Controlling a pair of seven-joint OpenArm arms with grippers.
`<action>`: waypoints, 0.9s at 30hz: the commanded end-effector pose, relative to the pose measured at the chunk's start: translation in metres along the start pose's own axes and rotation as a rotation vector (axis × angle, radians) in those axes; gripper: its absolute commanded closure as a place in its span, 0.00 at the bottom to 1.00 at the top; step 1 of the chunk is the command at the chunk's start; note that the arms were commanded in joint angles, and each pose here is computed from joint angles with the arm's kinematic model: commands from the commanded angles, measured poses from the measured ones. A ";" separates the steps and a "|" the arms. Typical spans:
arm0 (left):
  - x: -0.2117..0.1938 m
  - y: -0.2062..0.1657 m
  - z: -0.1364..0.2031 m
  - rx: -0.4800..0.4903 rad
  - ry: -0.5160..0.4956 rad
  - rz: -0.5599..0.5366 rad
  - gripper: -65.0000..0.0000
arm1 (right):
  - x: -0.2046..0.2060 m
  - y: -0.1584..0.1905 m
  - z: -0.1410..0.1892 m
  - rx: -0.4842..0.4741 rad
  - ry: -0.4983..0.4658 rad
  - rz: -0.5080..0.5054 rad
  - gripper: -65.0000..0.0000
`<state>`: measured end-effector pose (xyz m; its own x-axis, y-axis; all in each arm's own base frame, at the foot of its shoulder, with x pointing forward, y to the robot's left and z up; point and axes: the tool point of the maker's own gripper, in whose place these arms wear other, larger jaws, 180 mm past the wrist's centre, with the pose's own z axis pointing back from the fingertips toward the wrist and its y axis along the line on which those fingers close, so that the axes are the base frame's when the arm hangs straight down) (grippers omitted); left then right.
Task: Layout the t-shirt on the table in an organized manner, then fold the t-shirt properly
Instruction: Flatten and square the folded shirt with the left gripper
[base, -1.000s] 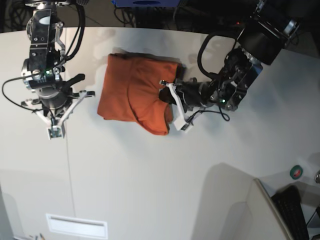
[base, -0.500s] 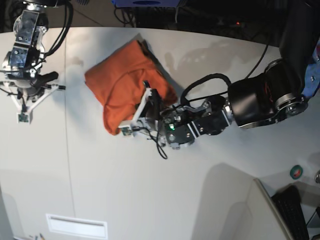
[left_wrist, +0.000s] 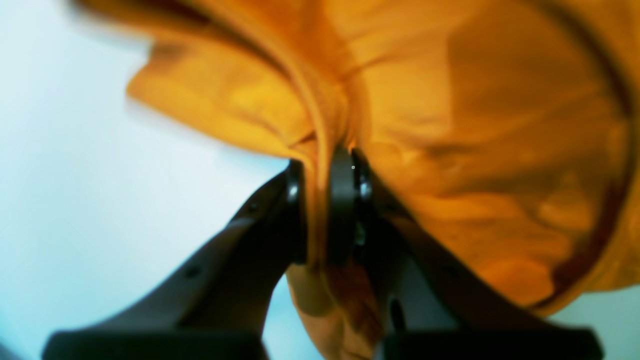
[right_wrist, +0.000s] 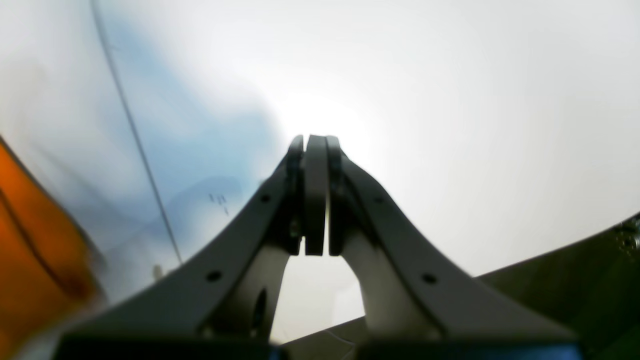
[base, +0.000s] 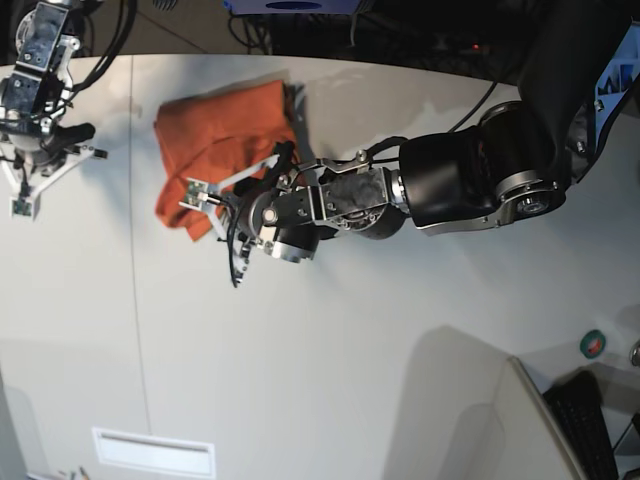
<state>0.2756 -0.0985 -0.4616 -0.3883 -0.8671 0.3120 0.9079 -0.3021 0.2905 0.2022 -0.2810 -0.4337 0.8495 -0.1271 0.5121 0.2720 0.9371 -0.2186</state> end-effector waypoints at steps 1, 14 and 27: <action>0.007 0.009 0.003 0.021 -0.020 -0.028 1.00 | 0.012 -0.007 0.003 -0.016 -0.041 -0.003 1.00; 0.030 0.016 0.003 0.095 -0.148 -0.048 1.00 | 0.004 0.012 0.002 0.020 -0.022 -0.023 1.00; 0.030 0.018 0.006 0.099 -0.149 -0.051 1.00 | 0.004 0.012 0.002 0.020 -0.022 -0.023 1.00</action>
<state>0.2683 -0.1145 -0.4596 -0.4429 -0.8025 0.3999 0.8818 -0.3091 0.3563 0.2004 -0.2639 -0.4412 0.8499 -0.1570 0.5030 0.2795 0.9435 -0.1779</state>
